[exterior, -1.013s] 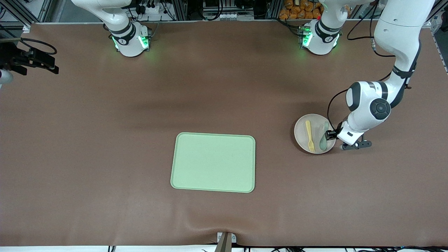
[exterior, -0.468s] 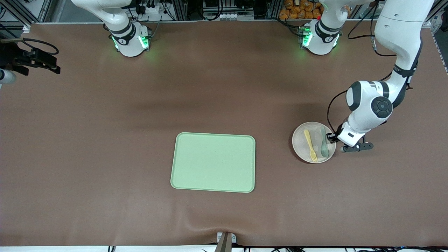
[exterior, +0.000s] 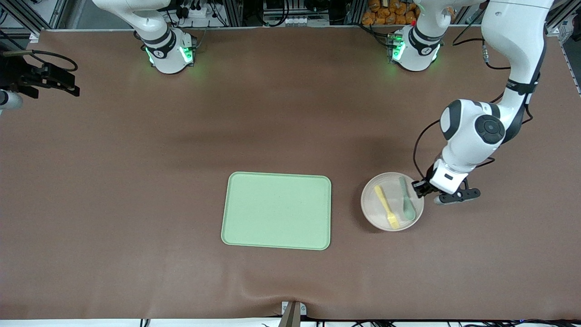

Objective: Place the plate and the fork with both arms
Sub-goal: 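Carry the plate with the left gripper onto the green tray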

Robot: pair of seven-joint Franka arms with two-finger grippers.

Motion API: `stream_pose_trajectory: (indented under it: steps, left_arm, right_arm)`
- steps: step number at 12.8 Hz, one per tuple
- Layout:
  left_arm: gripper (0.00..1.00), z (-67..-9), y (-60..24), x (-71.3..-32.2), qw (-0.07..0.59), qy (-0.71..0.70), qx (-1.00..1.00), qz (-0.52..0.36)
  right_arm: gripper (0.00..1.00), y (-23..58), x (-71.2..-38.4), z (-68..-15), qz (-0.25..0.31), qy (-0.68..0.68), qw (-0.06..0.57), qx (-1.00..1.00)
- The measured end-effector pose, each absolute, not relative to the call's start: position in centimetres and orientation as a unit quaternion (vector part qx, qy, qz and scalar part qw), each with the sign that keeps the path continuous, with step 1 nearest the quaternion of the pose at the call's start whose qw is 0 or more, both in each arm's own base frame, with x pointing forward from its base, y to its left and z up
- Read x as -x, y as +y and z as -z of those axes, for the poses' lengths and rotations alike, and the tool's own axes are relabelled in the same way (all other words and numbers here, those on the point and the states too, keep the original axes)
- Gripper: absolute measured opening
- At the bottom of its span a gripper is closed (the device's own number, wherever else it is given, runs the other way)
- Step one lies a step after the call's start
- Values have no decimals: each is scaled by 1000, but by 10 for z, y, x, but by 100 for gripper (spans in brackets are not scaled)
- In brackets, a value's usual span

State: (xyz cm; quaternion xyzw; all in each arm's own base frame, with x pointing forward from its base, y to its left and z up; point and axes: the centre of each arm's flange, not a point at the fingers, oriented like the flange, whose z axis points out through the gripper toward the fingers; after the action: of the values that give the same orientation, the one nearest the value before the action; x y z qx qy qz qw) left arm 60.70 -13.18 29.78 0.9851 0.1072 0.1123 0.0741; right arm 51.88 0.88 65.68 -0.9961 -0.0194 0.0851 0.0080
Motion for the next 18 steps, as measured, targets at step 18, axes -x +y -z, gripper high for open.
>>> stream_pose_trajectory:
  steps: [18]
  left_arm:
    - [4,-212,-386,-633,168,144,-973,-70]
  right_arm:
    - [100,20,-519,-657,-84,-30,7,996]
